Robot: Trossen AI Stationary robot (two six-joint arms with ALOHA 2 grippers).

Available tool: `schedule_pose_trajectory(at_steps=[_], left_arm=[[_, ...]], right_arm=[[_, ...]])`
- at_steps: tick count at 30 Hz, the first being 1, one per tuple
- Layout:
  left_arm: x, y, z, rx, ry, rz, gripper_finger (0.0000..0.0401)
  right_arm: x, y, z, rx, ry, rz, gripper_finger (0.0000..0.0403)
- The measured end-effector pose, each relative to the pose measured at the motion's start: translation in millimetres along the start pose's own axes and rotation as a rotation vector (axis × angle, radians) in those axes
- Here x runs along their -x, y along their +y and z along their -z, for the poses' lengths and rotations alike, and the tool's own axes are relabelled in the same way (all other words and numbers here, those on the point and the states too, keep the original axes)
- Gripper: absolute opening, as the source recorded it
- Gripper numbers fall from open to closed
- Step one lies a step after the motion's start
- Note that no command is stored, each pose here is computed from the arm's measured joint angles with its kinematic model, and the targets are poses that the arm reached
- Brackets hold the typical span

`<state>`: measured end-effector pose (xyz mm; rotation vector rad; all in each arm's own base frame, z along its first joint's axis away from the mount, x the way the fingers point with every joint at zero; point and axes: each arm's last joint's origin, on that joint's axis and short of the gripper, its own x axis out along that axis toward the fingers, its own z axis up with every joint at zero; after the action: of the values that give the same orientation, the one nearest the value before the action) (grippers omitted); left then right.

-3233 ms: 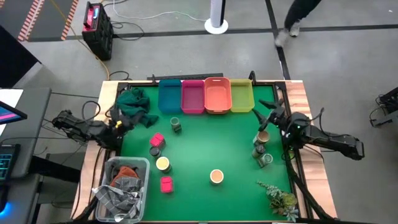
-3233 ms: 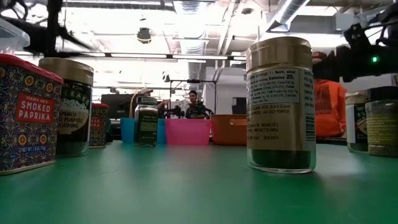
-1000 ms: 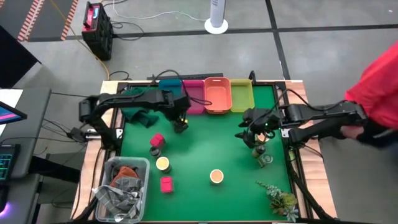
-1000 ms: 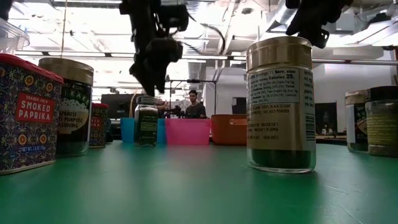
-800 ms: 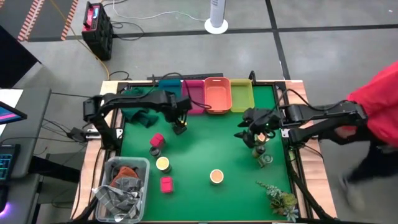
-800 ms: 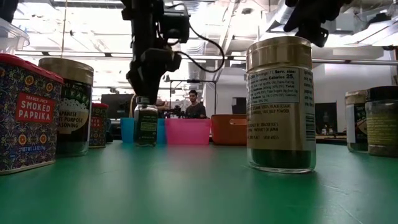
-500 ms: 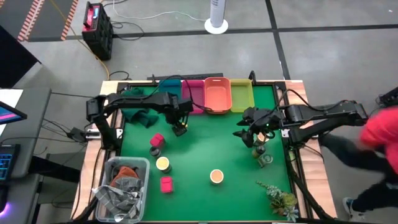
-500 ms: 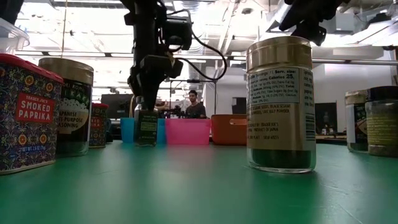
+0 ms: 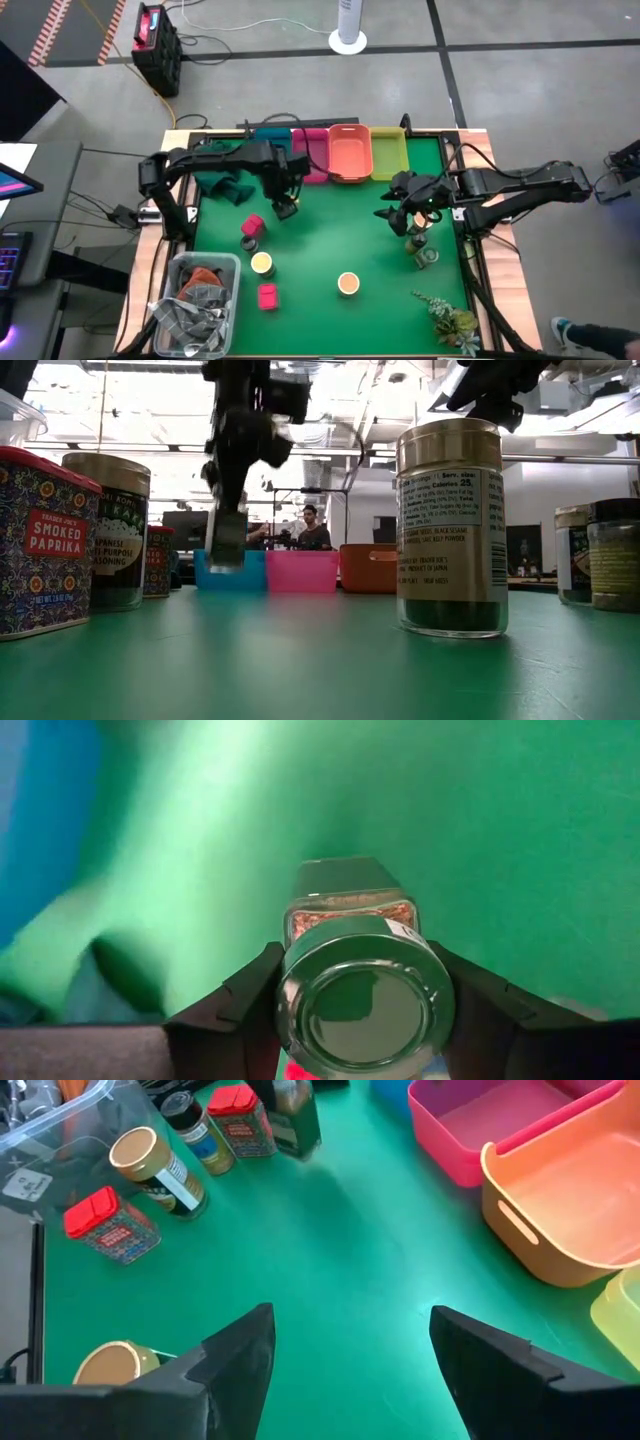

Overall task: Sort spices by type
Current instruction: Put the top green spice bottle into the blue bin

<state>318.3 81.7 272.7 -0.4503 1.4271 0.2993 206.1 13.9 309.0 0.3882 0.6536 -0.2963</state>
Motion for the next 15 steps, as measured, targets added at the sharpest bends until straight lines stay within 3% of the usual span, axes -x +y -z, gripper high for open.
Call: schedule_pose_trajectory(at_steps=[3,9,15], left_arm=[[29.7,6.3,-6.7,-0.017,-0.054,-0.002,0.0193],[74.6,47.3,-12.8,0.049,-0.127,-0.073,0.0193],[83.5,103.6,-14.5,0.14,-0.157,-0.16,0.0193]], right_arm=[[-0.1,0.4,-2.0,0.003,-0.018,-0.008,0.0291],[0.0,2.0,-4.8,-0.004,-0.047,-0.024,0.0291],[-0.4,1.9,-4.9,-0.004,-0.047,-0.023,0.0291]])
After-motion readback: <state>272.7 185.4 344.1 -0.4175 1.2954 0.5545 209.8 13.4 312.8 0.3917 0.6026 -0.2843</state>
